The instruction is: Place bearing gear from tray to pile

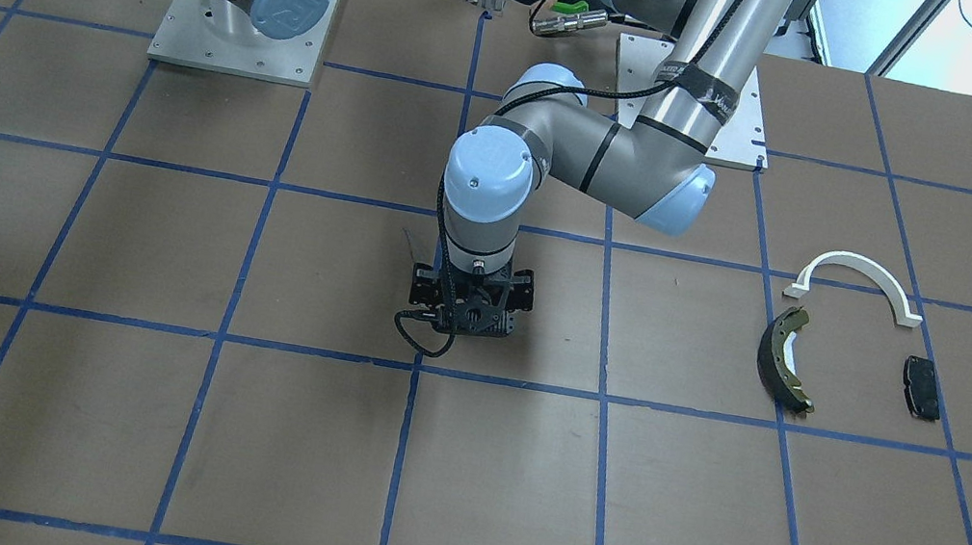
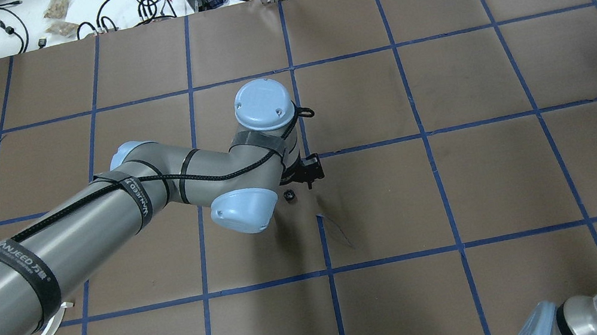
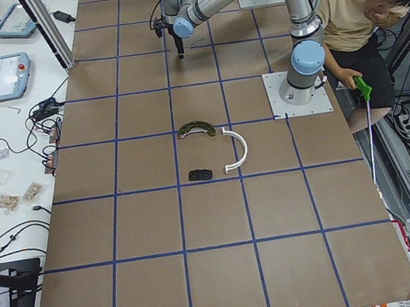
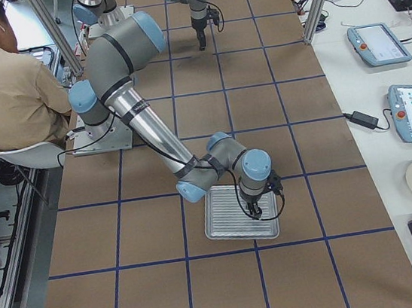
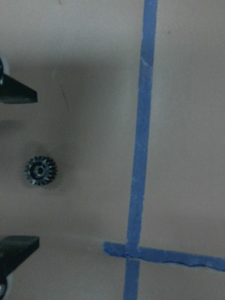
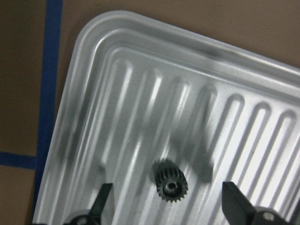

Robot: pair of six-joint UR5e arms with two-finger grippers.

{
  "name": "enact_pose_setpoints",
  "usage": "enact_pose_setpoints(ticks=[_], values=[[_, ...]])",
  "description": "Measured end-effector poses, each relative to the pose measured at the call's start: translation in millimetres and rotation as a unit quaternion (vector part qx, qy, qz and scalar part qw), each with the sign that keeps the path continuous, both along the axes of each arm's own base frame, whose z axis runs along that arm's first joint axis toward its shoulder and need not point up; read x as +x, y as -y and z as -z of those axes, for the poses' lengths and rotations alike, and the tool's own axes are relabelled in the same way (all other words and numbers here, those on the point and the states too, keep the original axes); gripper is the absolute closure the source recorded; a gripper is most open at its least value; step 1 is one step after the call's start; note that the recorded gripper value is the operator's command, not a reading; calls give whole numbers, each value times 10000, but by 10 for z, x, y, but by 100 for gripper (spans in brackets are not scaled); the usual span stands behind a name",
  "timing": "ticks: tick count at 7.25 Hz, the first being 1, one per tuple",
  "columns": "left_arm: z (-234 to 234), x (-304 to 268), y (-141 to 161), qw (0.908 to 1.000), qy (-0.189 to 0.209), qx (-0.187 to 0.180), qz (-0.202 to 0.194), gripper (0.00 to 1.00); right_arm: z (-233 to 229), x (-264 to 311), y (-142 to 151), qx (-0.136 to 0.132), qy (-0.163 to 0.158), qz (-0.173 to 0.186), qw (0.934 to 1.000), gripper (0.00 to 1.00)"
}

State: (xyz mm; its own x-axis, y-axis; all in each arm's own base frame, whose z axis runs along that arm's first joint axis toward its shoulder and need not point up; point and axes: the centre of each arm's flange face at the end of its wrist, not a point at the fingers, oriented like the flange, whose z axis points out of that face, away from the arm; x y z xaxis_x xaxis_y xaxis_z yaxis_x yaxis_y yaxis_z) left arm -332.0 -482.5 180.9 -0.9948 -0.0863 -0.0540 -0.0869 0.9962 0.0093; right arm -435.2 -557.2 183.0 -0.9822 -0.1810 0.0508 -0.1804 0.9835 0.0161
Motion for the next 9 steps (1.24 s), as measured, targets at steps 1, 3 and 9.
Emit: enact_pose_setpoints(ticks=[1, 3, 9], values=[[44, -4, 9, 10000, 10, 36, 19, 8, 28, 1, 0, 11, 16, 6, 10000, 71], [84, -9, 20, 10000, 14, 49, 28, 17, 39, -17, 15, 5, 5, -11, 10000, 100], [106, -3, 37, 10000, -14, 43, 87, 100, -324, 472, 234, -61, -1, 231, 9997, 100]])
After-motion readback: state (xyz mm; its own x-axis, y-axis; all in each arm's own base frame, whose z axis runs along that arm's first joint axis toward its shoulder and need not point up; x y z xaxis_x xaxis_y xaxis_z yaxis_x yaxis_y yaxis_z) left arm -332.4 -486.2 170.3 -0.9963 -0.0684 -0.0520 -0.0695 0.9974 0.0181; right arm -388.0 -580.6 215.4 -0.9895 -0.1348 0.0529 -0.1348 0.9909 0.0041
